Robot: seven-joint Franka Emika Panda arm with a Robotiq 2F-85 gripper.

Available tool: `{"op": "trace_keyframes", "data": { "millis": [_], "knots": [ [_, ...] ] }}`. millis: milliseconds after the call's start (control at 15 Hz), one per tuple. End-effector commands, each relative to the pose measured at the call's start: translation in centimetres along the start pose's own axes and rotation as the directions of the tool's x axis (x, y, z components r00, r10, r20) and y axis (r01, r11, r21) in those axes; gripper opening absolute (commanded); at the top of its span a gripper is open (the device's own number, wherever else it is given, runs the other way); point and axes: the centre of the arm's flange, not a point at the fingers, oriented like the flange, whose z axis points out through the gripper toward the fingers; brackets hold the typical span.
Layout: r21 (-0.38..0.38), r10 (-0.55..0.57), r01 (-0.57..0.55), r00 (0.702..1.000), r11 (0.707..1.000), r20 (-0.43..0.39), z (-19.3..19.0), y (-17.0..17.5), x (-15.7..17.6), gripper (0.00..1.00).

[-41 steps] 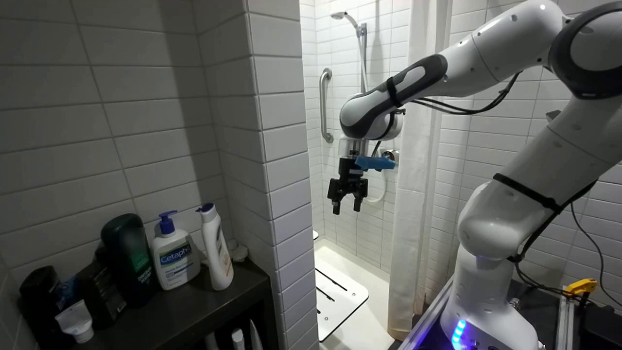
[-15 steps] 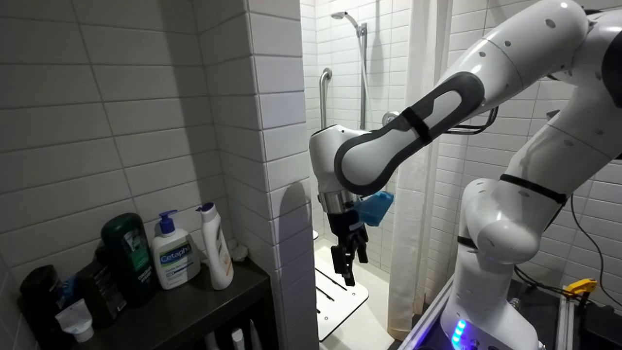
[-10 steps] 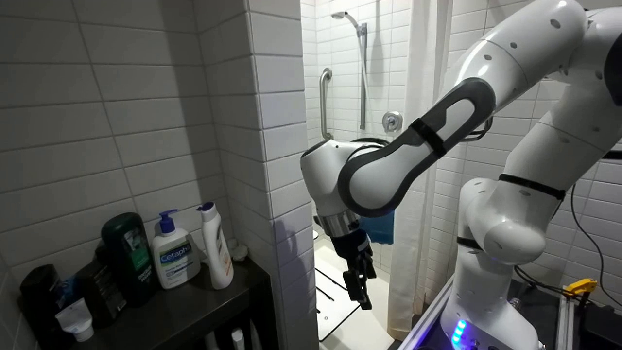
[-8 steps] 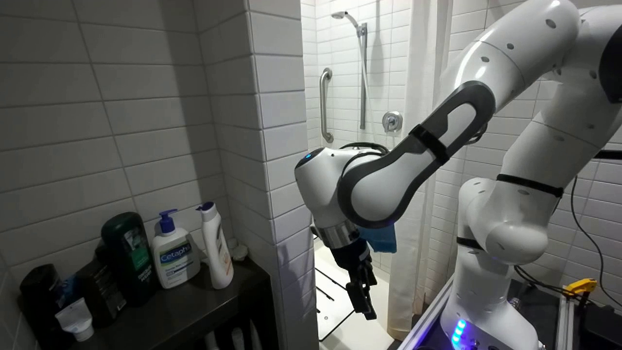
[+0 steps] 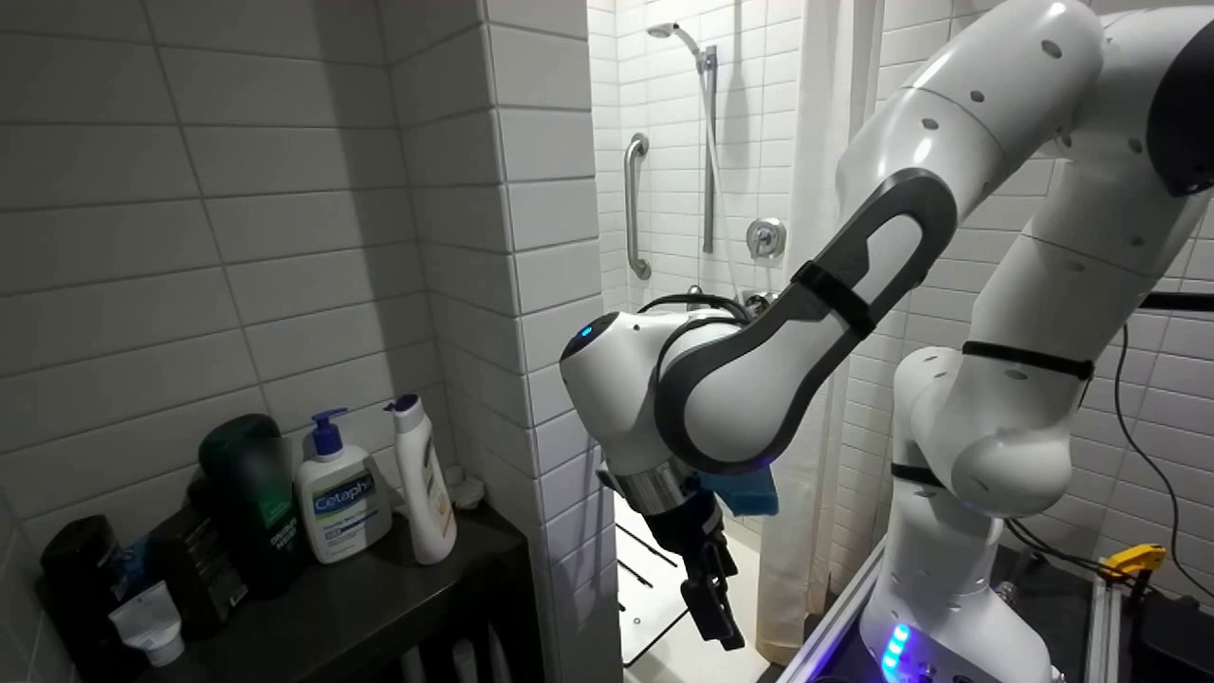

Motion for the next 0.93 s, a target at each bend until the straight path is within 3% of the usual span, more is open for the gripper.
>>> {"op": "trace_keyframes", "data": {
  "millis": [0,200,400,867],
  "knots": [
    [-0.067,-0.024,0.024,1.000,0.997,-0.001,-0.5,0.1,0.1,1.00],
    [-0.192,-0.104,0.107,0.994,0.976,0.024,-0.8,-1.3,1.2,1.00],
    [-0.272,-0.211,0.229,0.973,0.935,0.096,-0.4,-3.9,2.4,1.00],
    [-0.329,-0.391,0.497,0.856,0.803,0.339,1.4,-9.9,5.6,1.00]
  ]
}}
